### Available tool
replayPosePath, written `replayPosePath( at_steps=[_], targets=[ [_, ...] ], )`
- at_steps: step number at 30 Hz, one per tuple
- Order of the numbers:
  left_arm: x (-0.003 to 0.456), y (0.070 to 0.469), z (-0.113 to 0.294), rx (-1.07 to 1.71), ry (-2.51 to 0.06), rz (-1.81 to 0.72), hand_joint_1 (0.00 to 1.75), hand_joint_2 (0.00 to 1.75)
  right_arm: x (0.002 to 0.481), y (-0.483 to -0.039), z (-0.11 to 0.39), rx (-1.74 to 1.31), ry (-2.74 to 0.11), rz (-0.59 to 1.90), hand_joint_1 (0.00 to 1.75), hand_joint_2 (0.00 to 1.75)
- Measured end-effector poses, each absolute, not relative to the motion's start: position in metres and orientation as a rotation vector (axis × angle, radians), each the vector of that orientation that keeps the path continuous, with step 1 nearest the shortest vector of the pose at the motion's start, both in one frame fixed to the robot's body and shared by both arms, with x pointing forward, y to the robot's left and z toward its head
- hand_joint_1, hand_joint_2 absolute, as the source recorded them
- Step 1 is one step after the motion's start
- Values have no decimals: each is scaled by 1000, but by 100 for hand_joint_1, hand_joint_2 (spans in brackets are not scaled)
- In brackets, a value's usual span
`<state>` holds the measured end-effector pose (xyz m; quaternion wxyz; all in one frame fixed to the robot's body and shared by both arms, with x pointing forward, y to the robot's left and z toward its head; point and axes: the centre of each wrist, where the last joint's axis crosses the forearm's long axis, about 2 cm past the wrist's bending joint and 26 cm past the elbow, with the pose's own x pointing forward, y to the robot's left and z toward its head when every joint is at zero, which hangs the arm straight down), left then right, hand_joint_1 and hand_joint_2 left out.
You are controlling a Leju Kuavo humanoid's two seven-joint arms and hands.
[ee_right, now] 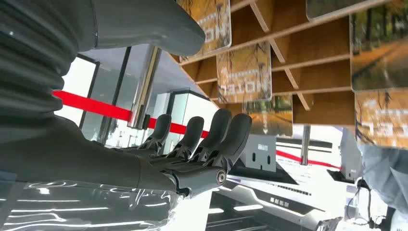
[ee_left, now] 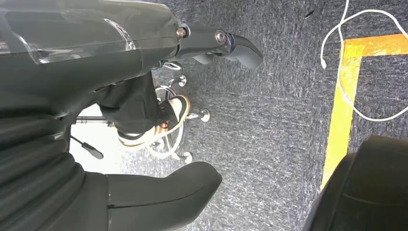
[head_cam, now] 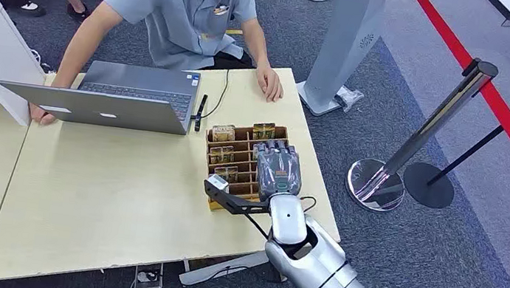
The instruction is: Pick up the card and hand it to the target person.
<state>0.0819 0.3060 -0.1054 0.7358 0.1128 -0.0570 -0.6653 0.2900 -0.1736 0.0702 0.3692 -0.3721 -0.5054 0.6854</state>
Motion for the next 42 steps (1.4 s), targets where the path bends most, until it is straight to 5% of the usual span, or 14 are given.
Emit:
replayPosePath(
  at_steps=[12,17,26,31,42],
  targets=[
    [83,307,-105,251,-126,-1429,0,175,289,-180,60,-942,-1246,1772,90,175],
    [83,309,-105,253,-125,-1416,0,175,288,-182,56,-941,-1236,1774,134,175],
    [83,311,-105,253,-121,-1394,0,175,288,-182,56,-956,-1241,1782,147,175],
    [83,313,-105,253,-119,-1377,0,175,288,-182,56,-961,-1249,1781,174,175],
    [81,317,-105,255,-110,-1364,0,175,290,-175,81,-959,-1405,1699,175,175]
  ],
)
